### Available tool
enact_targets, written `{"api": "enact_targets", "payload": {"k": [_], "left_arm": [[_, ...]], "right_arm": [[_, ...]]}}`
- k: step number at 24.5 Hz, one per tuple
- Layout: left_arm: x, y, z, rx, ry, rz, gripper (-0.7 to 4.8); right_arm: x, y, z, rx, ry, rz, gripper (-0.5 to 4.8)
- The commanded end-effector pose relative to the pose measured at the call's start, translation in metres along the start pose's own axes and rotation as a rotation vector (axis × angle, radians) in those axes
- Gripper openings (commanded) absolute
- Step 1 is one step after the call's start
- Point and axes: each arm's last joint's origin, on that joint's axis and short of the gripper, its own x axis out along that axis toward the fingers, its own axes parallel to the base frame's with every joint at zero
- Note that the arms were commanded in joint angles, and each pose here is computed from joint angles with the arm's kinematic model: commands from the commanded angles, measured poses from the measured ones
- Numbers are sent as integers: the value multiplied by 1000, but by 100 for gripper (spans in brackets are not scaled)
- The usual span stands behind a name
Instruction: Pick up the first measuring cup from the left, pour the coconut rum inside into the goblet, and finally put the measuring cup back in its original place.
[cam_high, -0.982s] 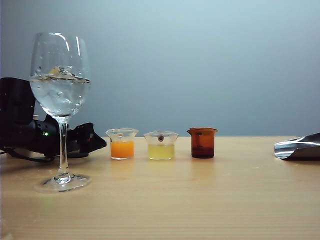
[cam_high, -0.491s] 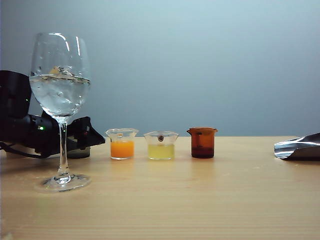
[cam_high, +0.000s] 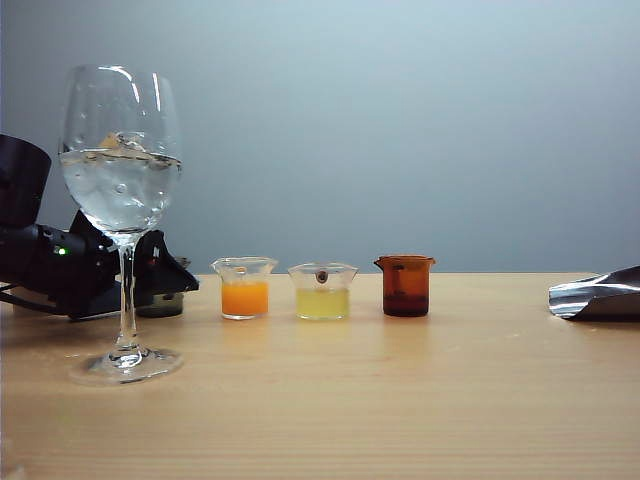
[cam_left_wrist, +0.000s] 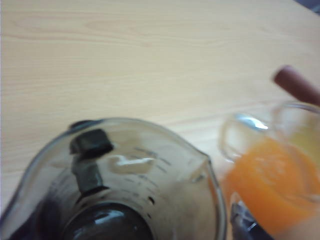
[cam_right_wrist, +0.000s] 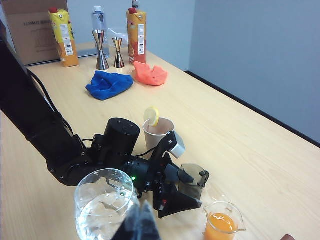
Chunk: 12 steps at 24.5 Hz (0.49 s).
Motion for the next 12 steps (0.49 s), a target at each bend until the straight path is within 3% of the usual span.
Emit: {"api": "enact_targets", "payload": {"k": [1, 6, 12], "left_arm": [[-3, 1, -5, -98, 51, -68, 479], [-13, 5, 1, -142, 88, -40, 479], [-25, 7, 10, -91, 120, -17, 479]], "right_arm": [[-5, 1, 3, 2, -4, 1, -6], [-12, 1, 6, 1, -7, 0, -6], [-14, 2, 7, 0, -17, 0, -7]]}}
